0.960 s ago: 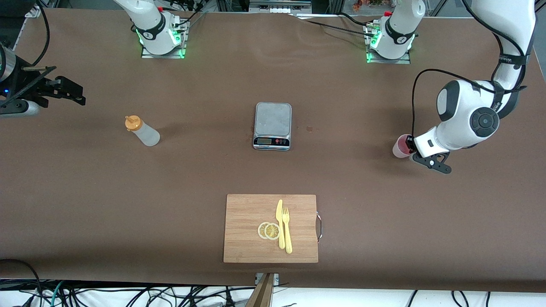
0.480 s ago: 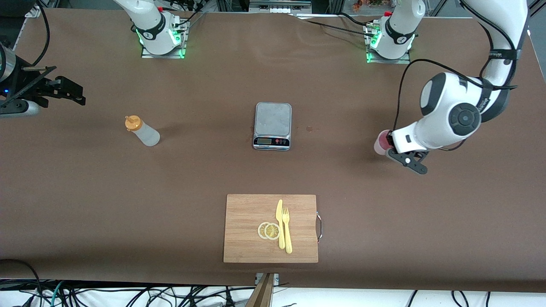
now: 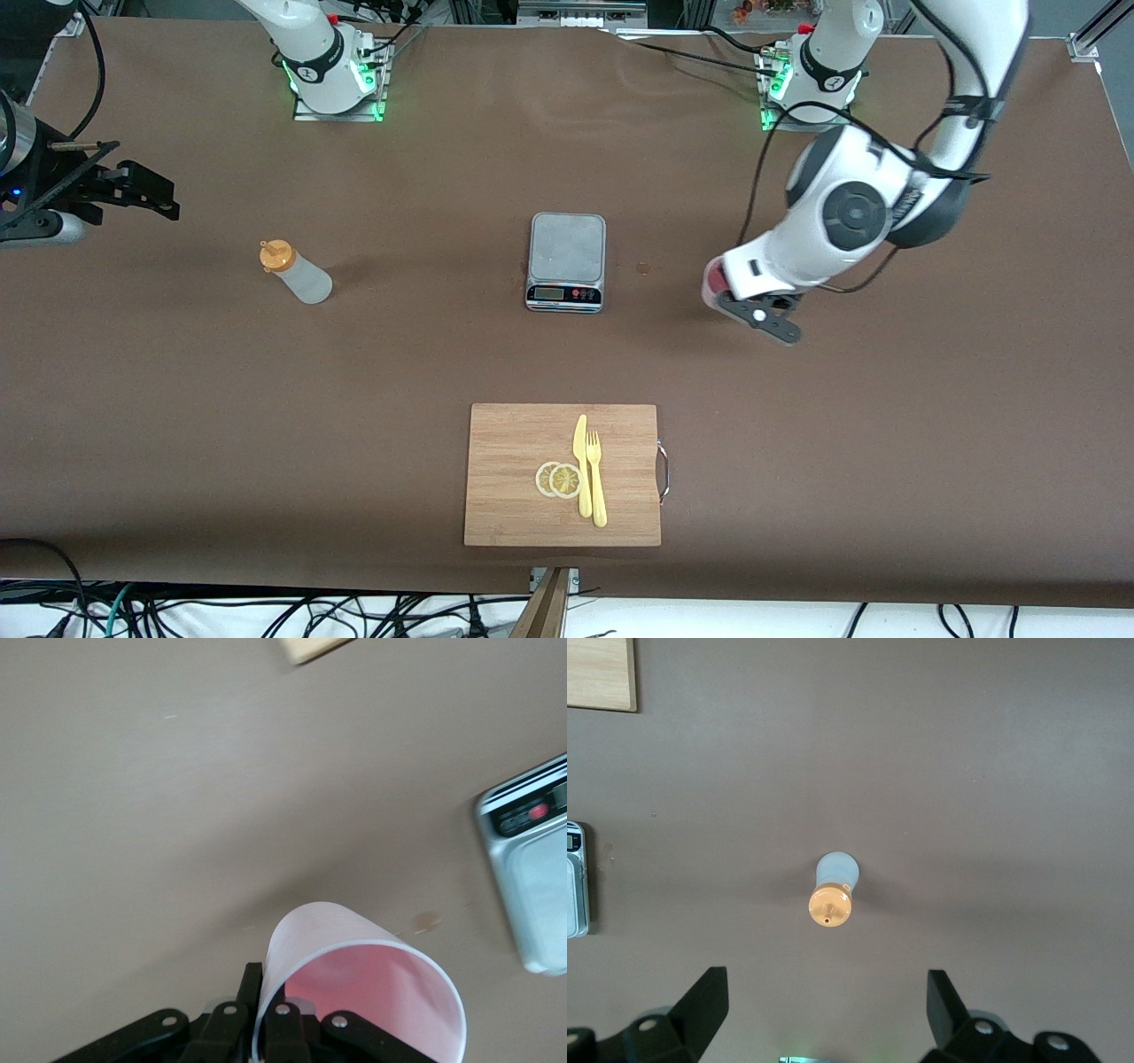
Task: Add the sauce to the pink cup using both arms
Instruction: 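Carry the pink cup with the left gripper over the scale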
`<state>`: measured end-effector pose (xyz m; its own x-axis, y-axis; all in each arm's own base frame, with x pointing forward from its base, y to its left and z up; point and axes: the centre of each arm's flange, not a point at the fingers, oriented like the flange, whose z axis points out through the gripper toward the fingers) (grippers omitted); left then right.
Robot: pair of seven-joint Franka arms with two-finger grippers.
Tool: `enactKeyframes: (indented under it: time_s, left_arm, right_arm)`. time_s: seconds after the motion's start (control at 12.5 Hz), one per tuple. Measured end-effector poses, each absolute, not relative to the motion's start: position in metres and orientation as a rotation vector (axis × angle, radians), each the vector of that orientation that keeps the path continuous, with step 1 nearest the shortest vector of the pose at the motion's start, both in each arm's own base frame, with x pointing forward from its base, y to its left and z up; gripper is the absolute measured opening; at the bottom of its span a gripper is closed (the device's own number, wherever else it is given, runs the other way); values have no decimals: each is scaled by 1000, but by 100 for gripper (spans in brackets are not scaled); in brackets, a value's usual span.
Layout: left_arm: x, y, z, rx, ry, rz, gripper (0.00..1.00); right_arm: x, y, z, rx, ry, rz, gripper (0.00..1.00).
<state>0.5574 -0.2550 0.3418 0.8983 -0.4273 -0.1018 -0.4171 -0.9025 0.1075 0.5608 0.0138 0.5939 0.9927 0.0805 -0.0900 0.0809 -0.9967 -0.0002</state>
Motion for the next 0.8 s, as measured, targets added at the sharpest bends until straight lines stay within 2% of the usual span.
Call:
enactKeyframes:
  time_s: [0.56, 0.8]
  left_arm:
    - [554, -381, 310, 2952, -496, -226, 4]
    - [531, -426, 293, 2959, -451, -273, 4]
  right_arm:
    - [561, 13, 594, 3133, 123, -142, 100]
    - [561, 13, 594, 3133, 123, -142, 100]
